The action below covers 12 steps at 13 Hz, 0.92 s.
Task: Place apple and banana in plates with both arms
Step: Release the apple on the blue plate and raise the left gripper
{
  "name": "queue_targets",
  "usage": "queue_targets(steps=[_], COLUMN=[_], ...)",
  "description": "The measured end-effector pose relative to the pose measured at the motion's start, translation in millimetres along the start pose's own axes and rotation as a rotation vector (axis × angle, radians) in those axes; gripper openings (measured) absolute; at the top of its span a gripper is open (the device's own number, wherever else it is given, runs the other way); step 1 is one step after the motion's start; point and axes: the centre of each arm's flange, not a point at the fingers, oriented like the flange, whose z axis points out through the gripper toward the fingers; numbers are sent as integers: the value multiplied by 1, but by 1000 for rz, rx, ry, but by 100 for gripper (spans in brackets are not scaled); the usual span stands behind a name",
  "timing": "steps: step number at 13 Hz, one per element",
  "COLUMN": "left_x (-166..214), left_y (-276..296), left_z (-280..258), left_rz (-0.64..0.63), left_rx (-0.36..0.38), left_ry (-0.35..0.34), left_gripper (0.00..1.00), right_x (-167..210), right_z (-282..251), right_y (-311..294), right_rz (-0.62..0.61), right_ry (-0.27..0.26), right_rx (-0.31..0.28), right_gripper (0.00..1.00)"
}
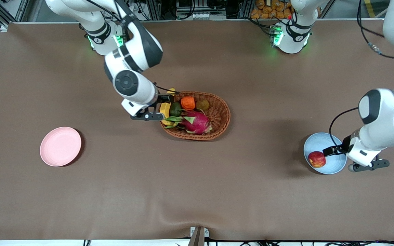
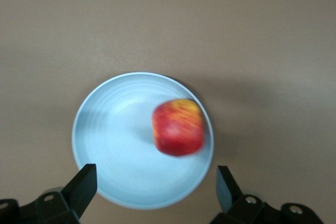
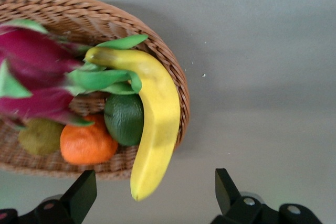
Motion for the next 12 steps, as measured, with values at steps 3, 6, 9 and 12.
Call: queue_targets(steps=[3, 6, 9, 12], left_x=[-7, -12, -18, -26], left_y=[19, 33, 24, 23], left_z=[-77, -149, -200, -222], left_rz=[25, 62, 97, 94], left_rx=[42, 63, 72, 64], left_ry=[1, 5, -6, -25], left_gripper=[100, 100, 100, 100], right_x=[15, 14, 11, 8], right_z=[31, 52, 71, 84], right_y=[2, -10, -18, -15], right_rz=[76, 76, 63, 63], right_ry=[-8, 0, 23, 29], right_rx=[-14, -21, -17, -19], right_gripper=[100, 100, 100, 94])
